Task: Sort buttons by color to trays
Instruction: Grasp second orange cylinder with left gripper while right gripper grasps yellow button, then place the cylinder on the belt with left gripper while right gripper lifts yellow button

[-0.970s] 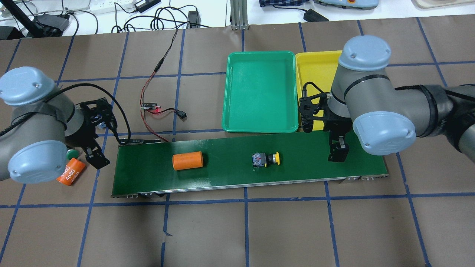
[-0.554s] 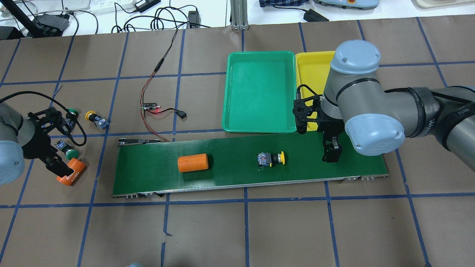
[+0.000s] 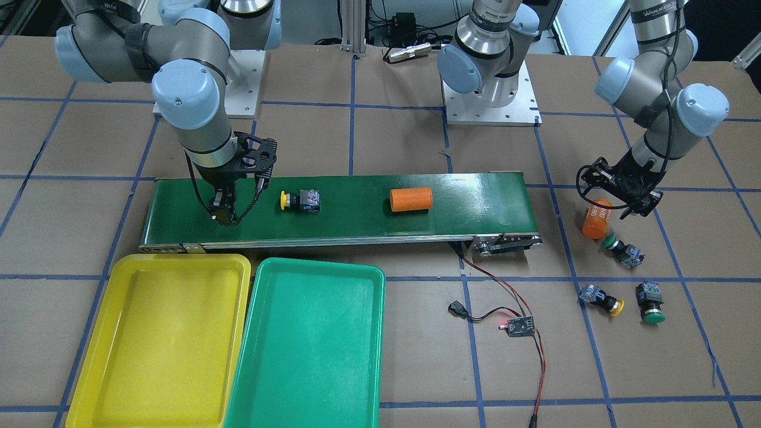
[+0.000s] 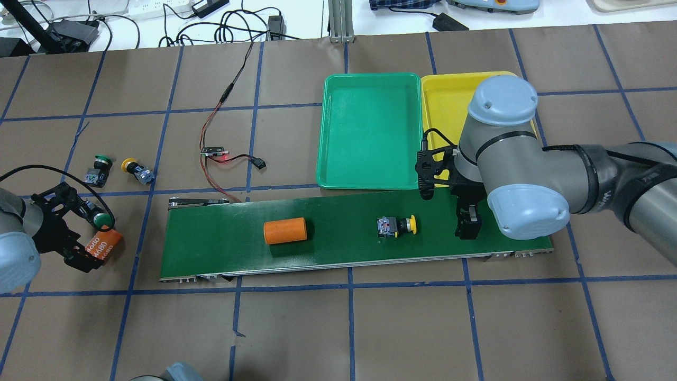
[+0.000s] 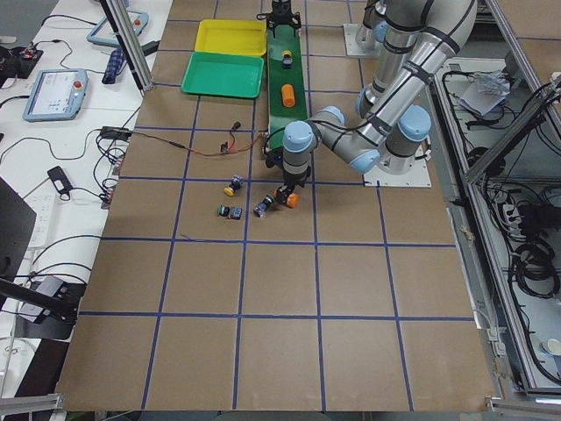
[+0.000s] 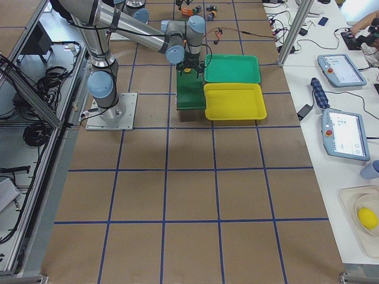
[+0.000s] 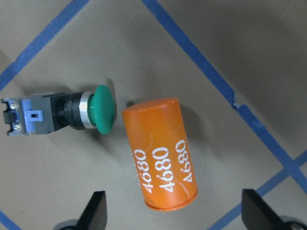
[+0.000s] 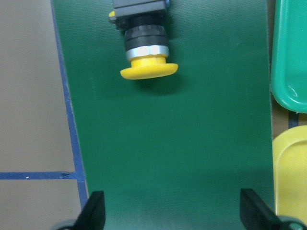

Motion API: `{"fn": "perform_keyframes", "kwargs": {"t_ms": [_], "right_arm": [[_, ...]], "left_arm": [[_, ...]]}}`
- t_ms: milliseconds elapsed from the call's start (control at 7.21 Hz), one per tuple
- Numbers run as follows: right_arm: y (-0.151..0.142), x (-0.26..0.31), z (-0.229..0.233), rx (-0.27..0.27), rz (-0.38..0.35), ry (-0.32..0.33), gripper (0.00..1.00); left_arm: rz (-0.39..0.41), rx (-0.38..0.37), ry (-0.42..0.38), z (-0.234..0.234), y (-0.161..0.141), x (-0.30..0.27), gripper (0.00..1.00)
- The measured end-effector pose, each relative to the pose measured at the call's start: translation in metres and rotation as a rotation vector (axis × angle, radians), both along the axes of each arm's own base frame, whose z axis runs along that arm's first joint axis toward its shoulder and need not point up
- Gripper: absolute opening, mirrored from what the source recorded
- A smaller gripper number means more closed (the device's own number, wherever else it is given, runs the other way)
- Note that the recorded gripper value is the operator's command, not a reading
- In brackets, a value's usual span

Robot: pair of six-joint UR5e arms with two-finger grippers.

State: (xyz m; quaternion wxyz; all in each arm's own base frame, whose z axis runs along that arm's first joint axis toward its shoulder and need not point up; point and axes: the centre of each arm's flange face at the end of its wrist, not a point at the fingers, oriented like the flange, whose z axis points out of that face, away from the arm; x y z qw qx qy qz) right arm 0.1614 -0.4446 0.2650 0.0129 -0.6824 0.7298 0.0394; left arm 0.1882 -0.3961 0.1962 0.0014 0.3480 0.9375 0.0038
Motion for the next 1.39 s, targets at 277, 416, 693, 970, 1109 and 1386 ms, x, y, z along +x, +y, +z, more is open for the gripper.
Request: {"fn": "perform_keyframes", "kwargs": {"t_ms": [277, 416, 693, 970, 1109, 1386], "right_arm": [[0.009, -0.001, -0.013, -0.004, 0.002, 0.000, 0.99], [0.014, -0.001, -0.019, 0.005, 0.003, -0.001, 0.99], [0.017, 0.000, -0.020, 0.005, 0.000, -0.004, 0.99], [0.018, 0.000, -0.020, 0.005, 0.002, -0.004, 0.99], [0.018, 0.000, -0.020, 0.003, 0.004, -0.003, 0.99], [0.018, 0.001, -0.020, 0.003, 0.001, -0.003, 0.98]], "left_arm": [[0.003, -0.003, 0.004, -0.019, -0.001, 0.002, 0.43], [0.003, -0.002, 0.004, -0.024, -0.002, 0.004, 0.23], [0.003, 0.000, -0.003, -0.025, -0.004, 0.005, 0.08], [-0.006, -0.018, -0.030, -0.005, -0.008, 0.002, 0.02], [-0.030, -0.019, -0.032, 0.014, -0.015, -0.005, 0.01], [-0.139, 0.048, 0.025, 0.071, -0.045, -0.041, 0.01]]}}
